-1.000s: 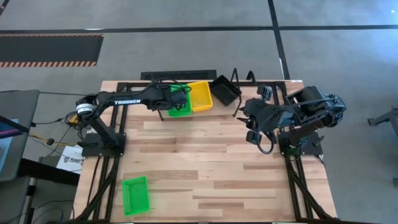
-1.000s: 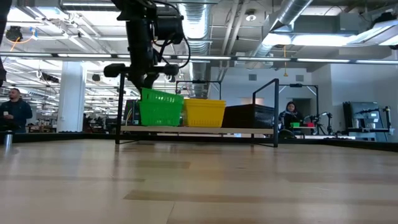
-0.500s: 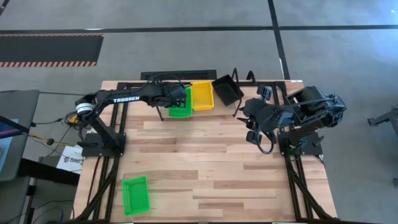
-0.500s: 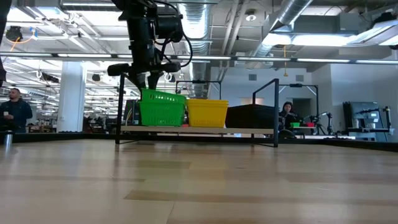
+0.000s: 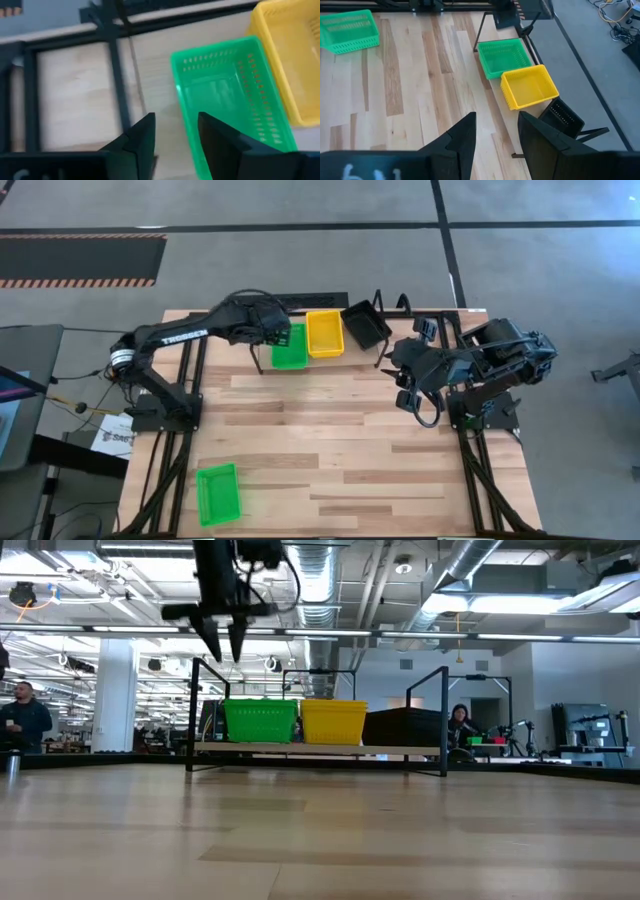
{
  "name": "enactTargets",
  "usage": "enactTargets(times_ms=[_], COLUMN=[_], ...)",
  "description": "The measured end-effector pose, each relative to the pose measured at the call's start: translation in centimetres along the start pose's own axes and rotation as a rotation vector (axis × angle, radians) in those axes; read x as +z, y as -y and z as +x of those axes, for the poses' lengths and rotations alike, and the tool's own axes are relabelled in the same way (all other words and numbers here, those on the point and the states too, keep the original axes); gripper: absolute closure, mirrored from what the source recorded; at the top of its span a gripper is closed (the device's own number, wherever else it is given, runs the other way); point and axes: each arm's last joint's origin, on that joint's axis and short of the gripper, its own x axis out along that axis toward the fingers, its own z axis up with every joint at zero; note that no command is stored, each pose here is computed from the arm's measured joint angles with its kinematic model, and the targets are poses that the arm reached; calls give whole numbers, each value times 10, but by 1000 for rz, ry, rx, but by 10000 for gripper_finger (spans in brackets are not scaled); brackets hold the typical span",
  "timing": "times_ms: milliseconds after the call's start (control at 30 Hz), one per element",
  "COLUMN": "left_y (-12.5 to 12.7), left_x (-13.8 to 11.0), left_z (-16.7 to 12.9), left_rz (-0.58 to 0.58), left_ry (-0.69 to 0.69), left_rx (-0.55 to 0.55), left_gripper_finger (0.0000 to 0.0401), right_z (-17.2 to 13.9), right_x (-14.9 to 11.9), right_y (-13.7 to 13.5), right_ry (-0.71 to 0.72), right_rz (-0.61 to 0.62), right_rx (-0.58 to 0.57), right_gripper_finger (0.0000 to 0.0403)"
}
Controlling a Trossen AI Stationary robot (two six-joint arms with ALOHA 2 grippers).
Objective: Stack baskets on shelf by color
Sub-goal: Stack the green bin on top of the green bins on the shelf
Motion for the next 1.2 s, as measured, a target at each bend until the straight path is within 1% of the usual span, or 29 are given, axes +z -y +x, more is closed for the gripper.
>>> enactTargets(times_ms=[100, 200, 300, 433, 533, 600, 667, 733, 833, 900, 1000, 1100, 1133, 1200], left_y=[-9, -21, -33, -49, -54, -54, -51, -45, -38, -33, -30, -35, -35, -34], left_x=[-3, -17, -42, -84, -118, -141, -164, -188, -222, -245, -283, -314, -322, -331], left_z=[-33, -74, -112, -153, -173, -181, -185, -186, -184, -180, -173, -168, -167, -165], left_rz=[41, 77, 82, 29, 4, -4, -7, -39, -67, -79, -95, -125, -120, -119], left_ry=[15, 47, 88, 155, 172, 173, 160, 120, 24, -52, -208, -326, -358, -433], left_rx=[-9, -57, -159, -317, -423, -471, -480, -483, -438, -363, -177, 23, 76, 173], left_gripper_finger=[258, 254, 252, 252, 252, 252, 252, 252, 253, 253, 253, 253, 253, 253], right_z=[0, 0, 1, 4, 6, 7, 8, 9, 10, 10, 9, 9, 9, 9], right_x=[0, 0, 1, 2, 3, 3, 4, 4, 4, 4, 4, 4, 4, 4], right_y=[0, 0, 2, 7, 10, 12, 14, 15, 16, 16, 16, 15, 15, 15], right_ry=[0, 0, -2, -7, -11, -13, -16, -17, -20, -23, -24, -24, -24, -24], right_rz=[-6, -20, -27, -21, -18, -12, -6, -2, 31, 49, 64, 64, 65, 76], right_rx=[0, -1, -8, -25, -37, -44, -50, -50, -50, -38, -34, -33, -33, -33], right_gripper_finger=[237, 237, 237, 237, 237, 237, 237, 237, 237, 237, 237, 237, 237, 237])
